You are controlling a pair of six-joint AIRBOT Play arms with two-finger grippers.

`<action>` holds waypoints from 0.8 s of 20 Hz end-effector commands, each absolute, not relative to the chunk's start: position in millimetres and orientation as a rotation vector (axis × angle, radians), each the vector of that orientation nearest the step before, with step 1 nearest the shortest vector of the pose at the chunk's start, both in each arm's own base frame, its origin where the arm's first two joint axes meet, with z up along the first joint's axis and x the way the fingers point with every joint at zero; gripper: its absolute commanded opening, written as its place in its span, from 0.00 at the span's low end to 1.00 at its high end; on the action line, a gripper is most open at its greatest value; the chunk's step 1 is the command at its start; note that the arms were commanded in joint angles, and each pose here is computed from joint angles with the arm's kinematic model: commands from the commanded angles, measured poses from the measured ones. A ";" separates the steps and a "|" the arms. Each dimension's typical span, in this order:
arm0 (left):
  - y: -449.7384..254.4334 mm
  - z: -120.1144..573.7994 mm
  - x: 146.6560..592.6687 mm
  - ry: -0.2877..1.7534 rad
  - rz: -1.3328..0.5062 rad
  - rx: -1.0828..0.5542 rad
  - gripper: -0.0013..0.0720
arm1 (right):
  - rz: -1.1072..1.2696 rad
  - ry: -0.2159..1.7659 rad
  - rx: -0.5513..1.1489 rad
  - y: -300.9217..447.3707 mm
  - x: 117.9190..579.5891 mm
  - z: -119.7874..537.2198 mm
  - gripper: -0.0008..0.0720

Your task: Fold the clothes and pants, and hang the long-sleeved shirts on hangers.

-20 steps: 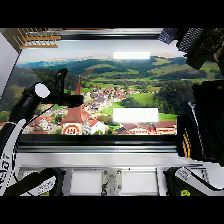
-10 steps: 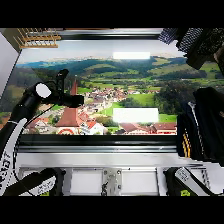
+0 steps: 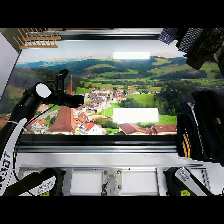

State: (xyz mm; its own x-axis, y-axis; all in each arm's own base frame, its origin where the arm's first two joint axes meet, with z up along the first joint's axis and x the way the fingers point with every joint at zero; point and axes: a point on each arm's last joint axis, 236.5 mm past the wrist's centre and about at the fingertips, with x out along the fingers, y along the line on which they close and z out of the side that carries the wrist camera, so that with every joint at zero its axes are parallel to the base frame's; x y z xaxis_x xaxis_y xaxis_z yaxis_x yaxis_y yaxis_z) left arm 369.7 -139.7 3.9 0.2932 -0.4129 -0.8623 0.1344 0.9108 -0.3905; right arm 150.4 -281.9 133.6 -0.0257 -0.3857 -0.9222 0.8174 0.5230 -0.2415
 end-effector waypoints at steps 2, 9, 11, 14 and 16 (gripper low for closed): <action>-140.0 3.6 369.9 1.222 -0.371 -0.263 0.03 | -0.988 1.165 0.473 -276.8 165.6 140.8 0.74; -138.0 69.9 374.9 1.016 -0.385 -0.255 0.03 | -0.245 0.630 0.296 -105.8 316.8 254.8 0.74; -137.8 84.8 369.8 0.984 -0.394 -0.250 0.03 | -0.041 0.668 0.261 -37.9 330.6 245.0 0.74; -137.3 102.4 364.8 0.941 -0.402 -0.247 0.03 | 0.179 0.713 0.194 40.7 338.4 223.7 0.75; -137.0 108.9 361.7 0.927 -0.406 -0.244 0.03 | 0.280 0.751 0.161 77.9 336.7 209.2 0.74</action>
State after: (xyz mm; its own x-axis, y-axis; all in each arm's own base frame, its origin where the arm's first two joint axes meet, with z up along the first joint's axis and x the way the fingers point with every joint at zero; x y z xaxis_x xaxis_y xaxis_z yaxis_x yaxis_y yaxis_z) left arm 366.6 -137.3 95.4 0.5098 -0.4351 -0.7421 0.2176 0.8998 -0.3781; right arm 338.3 9.7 220.1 0.7401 0.1494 -0.6557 -0.0059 0.9764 0.2157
